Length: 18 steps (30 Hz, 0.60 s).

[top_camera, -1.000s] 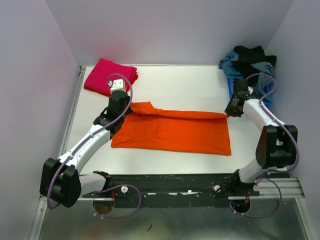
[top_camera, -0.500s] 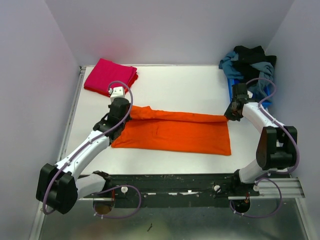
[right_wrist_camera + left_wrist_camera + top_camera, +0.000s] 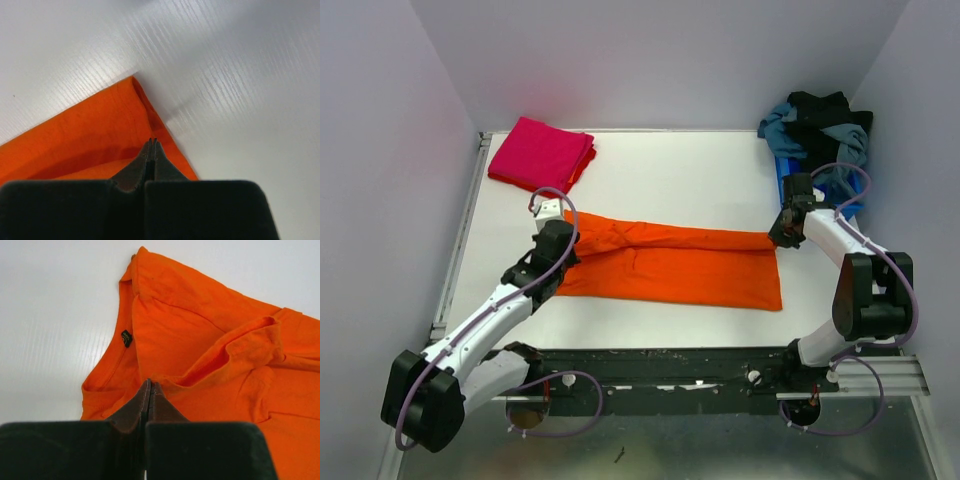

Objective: Fold and stack the t-shirts
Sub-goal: Fold the other side of the tshirt into a rectangle

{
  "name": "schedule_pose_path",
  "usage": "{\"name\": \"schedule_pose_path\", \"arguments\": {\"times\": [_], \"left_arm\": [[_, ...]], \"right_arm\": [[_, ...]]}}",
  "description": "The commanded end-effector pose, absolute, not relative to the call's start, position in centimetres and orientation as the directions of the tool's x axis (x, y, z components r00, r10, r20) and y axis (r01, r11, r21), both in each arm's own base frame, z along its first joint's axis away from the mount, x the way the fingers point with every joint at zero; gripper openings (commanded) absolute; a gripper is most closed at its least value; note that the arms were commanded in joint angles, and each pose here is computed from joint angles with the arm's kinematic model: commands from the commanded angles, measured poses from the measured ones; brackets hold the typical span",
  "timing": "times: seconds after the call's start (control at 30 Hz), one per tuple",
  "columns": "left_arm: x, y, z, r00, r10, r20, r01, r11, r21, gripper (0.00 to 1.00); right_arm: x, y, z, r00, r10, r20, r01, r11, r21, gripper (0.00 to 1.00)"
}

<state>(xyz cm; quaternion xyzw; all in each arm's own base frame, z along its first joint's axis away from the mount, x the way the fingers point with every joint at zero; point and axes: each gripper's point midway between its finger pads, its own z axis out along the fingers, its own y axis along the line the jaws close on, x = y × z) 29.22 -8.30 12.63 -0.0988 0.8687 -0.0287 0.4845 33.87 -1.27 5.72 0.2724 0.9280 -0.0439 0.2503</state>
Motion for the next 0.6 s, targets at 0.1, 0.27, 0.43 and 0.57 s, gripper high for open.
{"name": "schedule_pose_path", "arguments": {"times": [0.1, 0.27, 0.43, 0.57], "left_arm": [[27.2, -8.8, 10.2, -0.568, -0.267, -0.778, -0.169, 0.963, -0.208, 0.00], [26.4, -8.3, 9.4, -0.577, -0.283, -0.766, -0.190, 0.959, -0.212, 0.00], [25.5, -8.1, 8.3, -0.586, -0.312, -0.748, -0.216, 0.950, -0.226, 0.00], [25.0, -8.6, 7.5, -0.604, -0.345, -0.718, -0.223, 0.938, -0.264, 0.00]], "right_arm": [[32.9, -2.2, 5.4, -0.706, 0.495, -0.507, 0.563, 0.826, 0.023, 0.01], [32.2, -2.2, 4.9, -0.705, 0.505, -0.497, 0.571, 0.821, 0.024, 0.01], [31.7, -2.2, 4.6, -0.704, 0.511, -0.493, 0.577, 0.817, 0.022, 0.03], [31.4, -1.8, 4.3, -0.715, 0.508, -0.481, 0.563, 0.826, 0.035, 0.21]]}}
